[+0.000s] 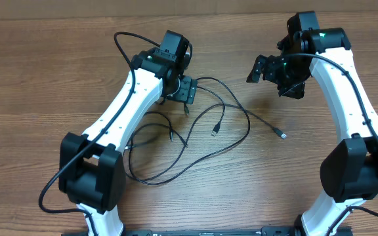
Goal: Untangle cables
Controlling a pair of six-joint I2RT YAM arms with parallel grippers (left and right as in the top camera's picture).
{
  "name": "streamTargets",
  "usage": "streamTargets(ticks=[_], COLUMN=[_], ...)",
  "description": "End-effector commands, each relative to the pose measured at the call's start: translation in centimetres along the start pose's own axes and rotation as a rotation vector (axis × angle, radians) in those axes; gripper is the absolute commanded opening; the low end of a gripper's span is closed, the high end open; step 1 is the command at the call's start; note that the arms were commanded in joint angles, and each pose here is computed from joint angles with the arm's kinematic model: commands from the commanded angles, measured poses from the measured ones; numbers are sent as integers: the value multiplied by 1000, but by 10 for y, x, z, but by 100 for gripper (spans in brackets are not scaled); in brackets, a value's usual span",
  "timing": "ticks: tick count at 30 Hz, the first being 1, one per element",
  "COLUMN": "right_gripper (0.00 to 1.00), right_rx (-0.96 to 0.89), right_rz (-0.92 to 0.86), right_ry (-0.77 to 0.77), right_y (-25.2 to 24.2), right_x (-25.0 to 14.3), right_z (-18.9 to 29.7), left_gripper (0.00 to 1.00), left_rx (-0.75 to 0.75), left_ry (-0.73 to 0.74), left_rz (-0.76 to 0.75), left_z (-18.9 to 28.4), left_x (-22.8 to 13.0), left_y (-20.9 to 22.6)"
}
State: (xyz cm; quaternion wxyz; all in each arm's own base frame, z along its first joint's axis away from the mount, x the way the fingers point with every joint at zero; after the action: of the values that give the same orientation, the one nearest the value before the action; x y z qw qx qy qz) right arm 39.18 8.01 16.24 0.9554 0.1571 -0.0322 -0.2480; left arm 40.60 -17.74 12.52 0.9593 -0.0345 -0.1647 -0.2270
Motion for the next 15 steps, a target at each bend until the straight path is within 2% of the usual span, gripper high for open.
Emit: streamTargets(ticks=[1,9,12,15], right_gripper=[100,100,100,100], right_rx=[-7,-16,-16,-17], right_rz=[4,4,4,4], right_ry=[-23,-29,-28,-27], right_y=[-2,-3,-3,-4], right_x=[4,5,5,4], right_z=[3,3,3,3], left_gripper=[86,81,82,78], left_rx=[7,31,33,-21], left_ry=[-15,-51,-43,-13], left_rz=[99,254,190,52], left_z=[-12,-52,-61,-61], left_x=[8,22,21,11], left_y=[2,14,28,39])
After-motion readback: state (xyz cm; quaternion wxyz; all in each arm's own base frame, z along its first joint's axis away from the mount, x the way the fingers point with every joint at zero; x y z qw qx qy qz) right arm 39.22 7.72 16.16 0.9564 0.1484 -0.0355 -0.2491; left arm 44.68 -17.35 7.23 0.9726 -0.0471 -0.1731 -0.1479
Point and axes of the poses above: each gripper's point midway between its finger pads, its own z axis back along the fingers, its own y axis along the line the jaws close on, x = y × z, the point moved 1 cm from there along z, back along the fingers, and after that the axes turned 14 degrees about -z, right-handed, at the moved point
